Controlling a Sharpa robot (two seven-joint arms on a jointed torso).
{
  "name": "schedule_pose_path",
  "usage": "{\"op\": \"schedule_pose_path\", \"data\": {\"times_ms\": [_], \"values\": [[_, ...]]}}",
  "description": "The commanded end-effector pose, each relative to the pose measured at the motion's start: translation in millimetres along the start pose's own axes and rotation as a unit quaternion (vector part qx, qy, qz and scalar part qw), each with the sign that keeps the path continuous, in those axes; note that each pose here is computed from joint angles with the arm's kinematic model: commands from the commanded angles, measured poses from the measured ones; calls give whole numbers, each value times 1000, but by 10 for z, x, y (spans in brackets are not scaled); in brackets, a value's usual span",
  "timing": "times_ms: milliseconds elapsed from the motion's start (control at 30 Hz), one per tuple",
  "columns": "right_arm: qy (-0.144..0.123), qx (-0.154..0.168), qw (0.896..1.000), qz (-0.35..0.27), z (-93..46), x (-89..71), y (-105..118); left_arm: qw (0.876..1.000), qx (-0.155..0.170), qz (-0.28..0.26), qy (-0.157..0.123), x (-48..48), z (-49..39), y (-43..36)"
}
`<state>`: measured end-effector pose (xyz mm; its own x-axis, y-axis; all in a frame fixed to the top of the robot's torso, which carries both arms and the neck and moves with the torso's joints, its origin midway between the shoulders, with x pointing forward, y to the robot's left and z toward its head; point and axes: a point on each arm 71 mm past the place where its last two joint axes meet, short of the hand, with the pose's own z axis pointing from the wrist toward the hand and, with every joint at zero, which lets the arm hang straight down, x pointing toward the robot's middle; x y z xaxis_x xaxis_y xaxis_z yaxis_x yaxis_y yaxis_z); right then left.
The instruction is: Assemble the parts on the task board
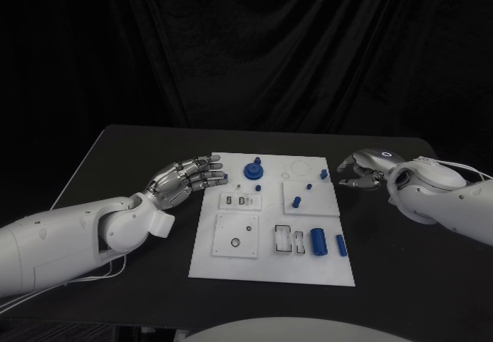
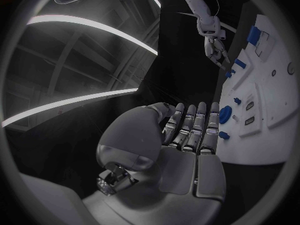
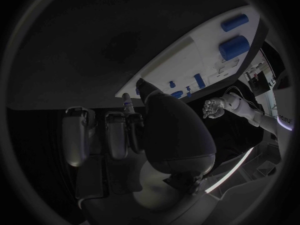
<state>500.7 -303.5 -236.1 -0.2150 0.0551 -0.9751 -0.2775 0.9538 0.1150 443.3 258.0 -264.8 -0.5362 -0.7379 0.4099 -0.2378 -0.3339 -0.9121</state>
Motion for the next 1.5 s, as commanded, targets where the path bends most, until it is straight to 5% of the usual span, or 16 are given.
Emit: {"op": "schedule_pose_path", "data": {"times_ms": [33,700,1500], "values": [[-19,-3,1000,0,20,-13,6,1000,5,-5,6,19,1,3],[2,0,1000,-8,188,93,71,1000,7,-9,9,31,-2,20],[-8,-8,1000,-11,329,116,182,1000,-2,-12,14,31,7,59]]}}
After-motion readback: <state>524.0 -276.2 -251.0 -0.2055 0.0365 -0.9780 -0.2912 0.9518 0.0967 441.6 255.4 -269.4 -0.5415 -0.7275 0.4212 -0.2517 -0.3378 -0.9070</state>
